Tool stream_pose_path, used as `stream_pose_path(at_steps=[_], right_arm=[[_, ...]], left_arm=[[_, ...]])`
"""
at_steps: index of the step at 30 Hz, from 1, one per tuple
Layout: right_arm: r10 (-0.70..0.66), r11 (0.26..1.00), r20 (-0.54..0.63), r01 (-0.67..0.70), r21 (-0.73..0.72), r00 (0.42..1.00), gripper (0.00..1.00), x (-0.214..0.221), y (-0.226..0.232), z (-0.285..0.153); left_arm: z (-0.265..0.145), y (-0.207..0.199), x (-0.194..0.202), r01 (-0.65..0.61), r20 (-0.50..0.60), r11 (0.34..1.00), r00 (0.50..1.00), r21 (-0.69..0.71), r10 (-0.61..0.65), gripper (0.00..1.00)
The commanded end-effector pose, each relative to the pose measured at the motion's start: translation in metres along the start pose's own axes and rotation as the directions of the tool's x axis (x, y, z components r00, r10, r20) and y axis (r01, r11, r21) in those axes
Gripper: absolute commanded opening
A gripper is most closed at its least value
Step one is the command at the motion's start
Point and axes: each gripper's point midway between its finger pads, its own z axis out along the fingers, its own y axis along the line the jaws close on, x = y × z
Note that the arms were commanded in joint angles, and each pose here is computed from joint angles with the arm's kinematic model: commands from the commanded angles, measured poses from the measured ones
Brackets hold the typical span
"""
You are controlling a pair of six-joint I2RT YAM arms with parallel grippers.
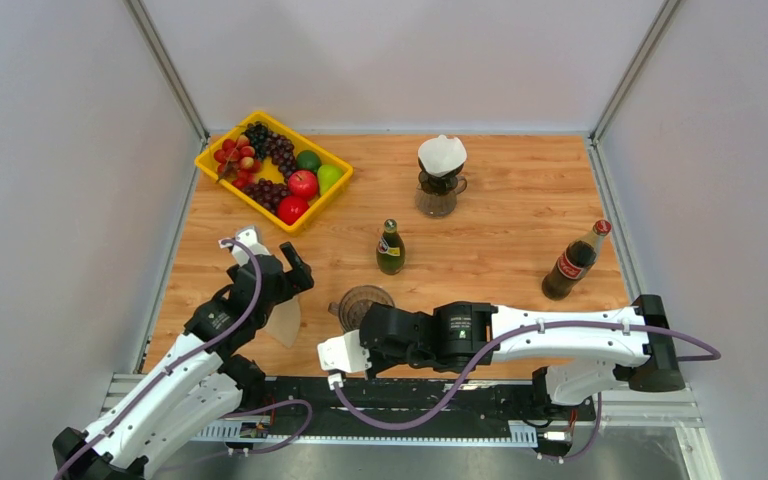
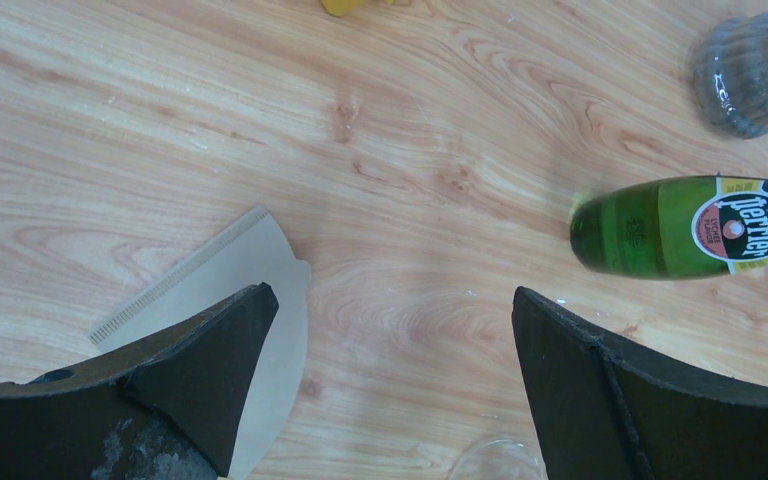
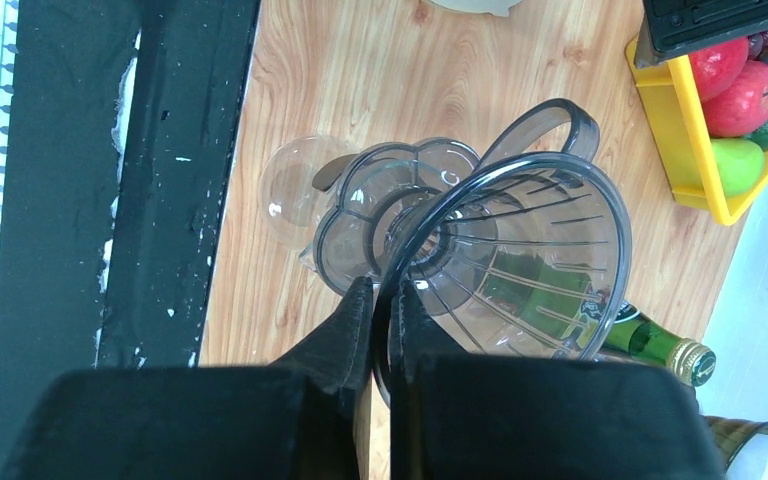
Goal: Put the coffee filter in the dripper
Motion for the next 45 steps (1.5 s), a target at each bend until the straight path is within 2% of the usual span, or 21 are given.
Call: stream_pose_path(at_steps=[1, 8, 25, 31, 41, 45], right_arm=[[-0.006, 0.999, 0.015, 0.005, 0.035, 1.0, 0.06, -0.01, -0.01, -0.006], [-0.005, 1.0, 0.011, 0.004, 0.03, 1.0, 0.13, -0.008, -0.008, -0.005], [0.005, 1.0, -0.071, -0.003, 0.03, 0.997, 0.16, 0.02, -0.012, -0.001], [-0.001, 1.0, -0.04, 0.001, 0.001, 0.999, 0.26, 0.012, -0.01, -0.005], [-0.013, 1.0, 0.044, 0.013, 0.006, 0.999, 0.56, -0.011, -0.02, -0.02], [-0.009, 1.0, 0.092, 0.007, 0.029, 0.996, 0.65, -0.024, -0.029, -0.032]], left_arm=[[-0.001, 0.003, -0.003, 0.021, 0.018, 1.0, 1.0, -0.008, -0.021, 1.0], [-0.001, 0.003, -0.004, 0.023, 0.021, 1.0, 1.0, -0.008, -0.023, 1.0], [-0.002, 0.004, -0.004, 0.029, 0.023, 1.0, 0.999, -0.011, -0.029, 1.0], [-0.002, 0.004, -0.005, 0.029, 0.025, 1.0, 0.999, -0.012, -0.028, 1.0], [-0.003, 0.002, -0.008, 0.031, 0.031, 0.999, 0.999, -0.008, -0.031, 1.0], [-0.003, 0.003, -0.008, 0.033, 0.029, 0.999, 0.999, -0.014, -0.033, 1.0]])
